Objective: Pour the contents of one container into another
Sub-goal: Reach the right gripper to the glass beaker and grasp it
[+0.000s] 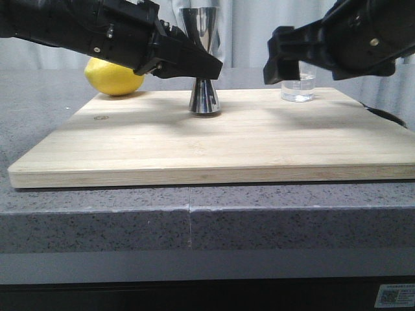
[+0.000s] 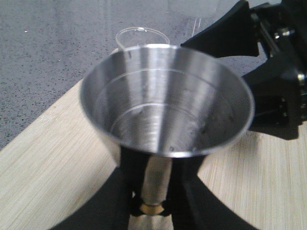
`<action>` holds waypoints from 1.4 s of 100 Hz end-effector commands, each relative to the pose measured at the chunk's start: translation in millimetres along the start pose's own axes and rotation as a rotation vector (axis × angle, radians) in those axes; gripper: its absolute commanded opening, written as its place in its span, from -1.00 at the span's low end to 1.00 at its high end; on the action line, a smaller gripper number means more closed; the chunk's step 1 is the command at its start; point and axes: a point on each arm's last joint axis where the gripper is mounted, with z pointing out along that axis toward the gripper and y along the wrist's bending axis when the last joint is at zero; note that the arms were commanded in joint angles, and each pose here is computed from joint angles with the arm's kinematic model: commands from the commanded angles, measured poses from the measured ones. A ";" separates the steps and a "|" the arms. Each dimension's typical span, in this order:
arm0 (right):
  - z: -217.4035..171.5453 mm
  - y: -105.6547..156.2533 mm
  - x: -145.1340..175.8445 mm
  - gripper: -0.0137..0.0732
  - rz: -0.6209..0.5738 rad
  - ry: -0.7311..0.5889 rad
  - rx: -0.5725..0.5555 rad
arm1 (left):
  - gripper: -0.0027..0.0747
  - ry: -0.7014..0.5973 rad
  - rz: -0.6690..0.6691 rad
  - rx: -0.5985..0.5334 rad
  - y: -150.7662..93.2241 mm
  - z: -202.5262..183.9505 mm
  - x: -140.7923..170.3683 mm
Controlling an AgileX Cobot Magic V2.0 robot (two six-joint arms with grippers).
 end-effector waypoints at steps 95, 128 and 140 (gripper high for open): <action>42.9 -4.3 -15.6 0.83 0.025 -0.341 0.106 | -0.98 -0.111 0.021 0.023 -8.1 -11.5 -31.7; 57.4 -4.2 -12.3 0.83 0.023 -0.330 0.112 | -0.98 -0.111 0.021 0.023 -8.1 -11.5 -31.7; 59.1 -5.5 -11.0 0.83 0.024 -0.321 0.115 | -0.98 -0.111 0.021 0.023 -8.1 -11.5 -31.7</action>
